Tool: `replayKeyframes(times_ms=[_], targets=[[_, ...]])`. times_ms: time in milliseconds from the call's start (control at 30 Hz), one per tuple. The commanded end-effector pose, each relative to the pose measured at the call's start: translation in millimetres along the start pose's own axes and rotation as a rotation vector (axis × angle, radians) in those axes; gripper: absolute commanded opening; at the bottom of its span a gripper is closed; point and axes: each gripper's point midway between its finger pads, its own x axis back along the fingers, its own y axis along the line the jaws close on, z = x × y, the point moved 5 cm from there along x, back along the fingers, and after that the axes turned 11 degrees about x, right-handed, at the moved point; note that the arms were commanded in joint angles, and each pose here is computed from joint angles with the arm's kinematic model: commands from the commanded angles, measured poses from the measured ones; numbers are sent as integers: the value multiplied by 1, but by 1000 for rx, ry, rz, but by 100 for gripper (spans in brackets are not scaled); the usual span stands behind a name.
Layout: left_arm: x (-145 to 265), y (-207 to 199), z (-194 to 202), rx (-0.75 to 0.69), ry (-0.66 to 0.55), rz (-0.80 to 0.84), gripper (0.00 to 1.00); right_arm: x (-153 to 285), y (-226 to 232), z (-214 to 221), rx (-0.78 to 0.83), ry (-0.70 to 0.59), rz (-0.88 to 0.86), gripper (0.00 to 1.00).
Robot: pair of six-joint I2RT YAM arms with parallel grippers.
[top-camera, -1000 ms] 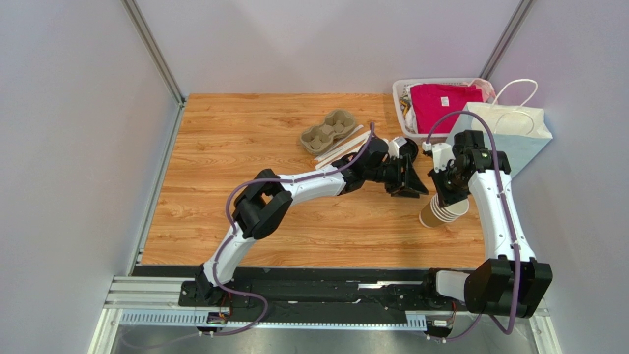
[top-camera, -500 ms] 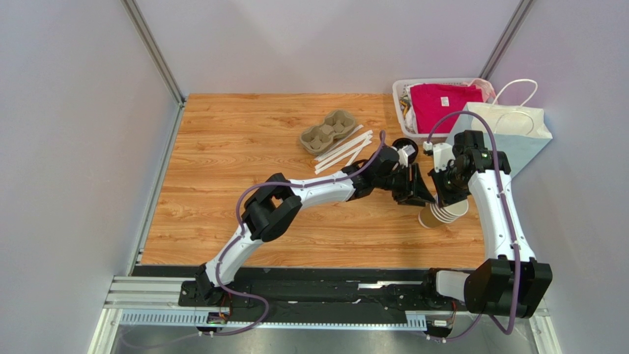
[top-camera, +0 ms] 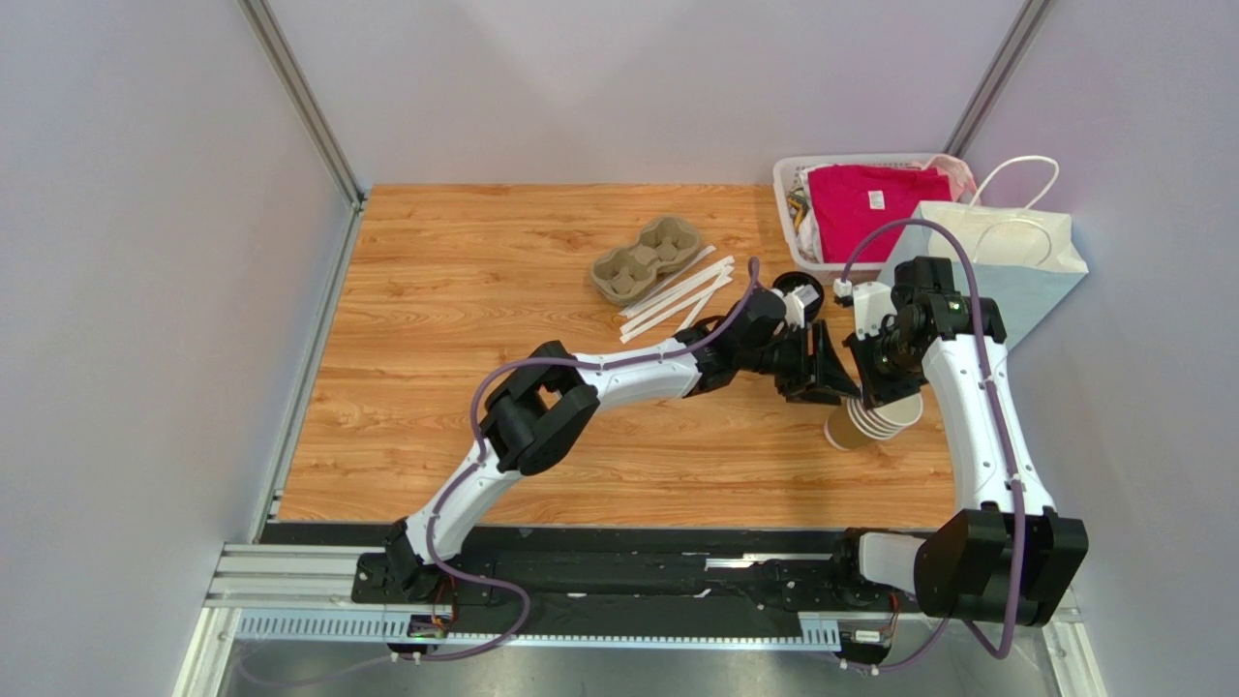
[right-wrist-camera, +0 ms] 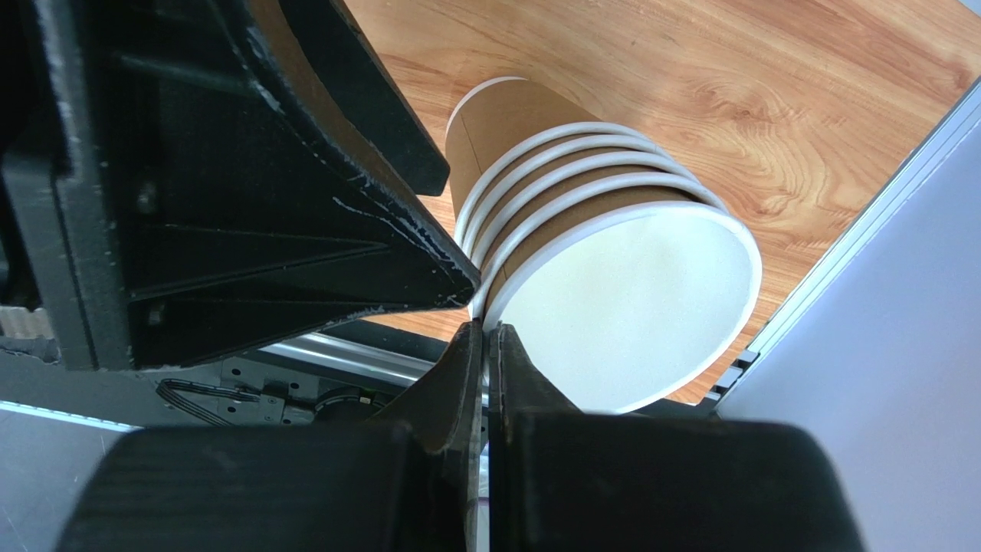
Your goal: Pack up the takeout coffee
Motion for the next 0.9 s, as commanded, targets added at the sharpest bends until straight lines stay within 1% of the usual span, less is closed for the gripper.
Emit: replayKeyframes(times_ms=[0, 133, 400, 567, 733, 800, 867], targets=[[2, -35, -4, -52, 1, 121, 58, 7, 0, -3, 5, -32, 20, 0], [-1, -35, -5, -60, -2, 108, 58, 10, -1, -5, 9, -43, 22, 0], [-12, -13, -1, -43, 5, 43, 57, 12, 0, -7, 10, -56, 17, 0], [-22, -9, 4, -42, 11, 37, 56, 14, 0, -7, 9, -60, 19, 0], [-26, 10, 6, -3, 18, 0, 54, 17, -1, -8, 4, -70, 32, 0], [-26, 14, 6, 42, 24, 19, 54, 18, -2, -8, 5, -70, 45, 0], [-23, 13, 5, 47, 23, 38, 54, 16, -2, -4, 6, -60, 57, 0]])
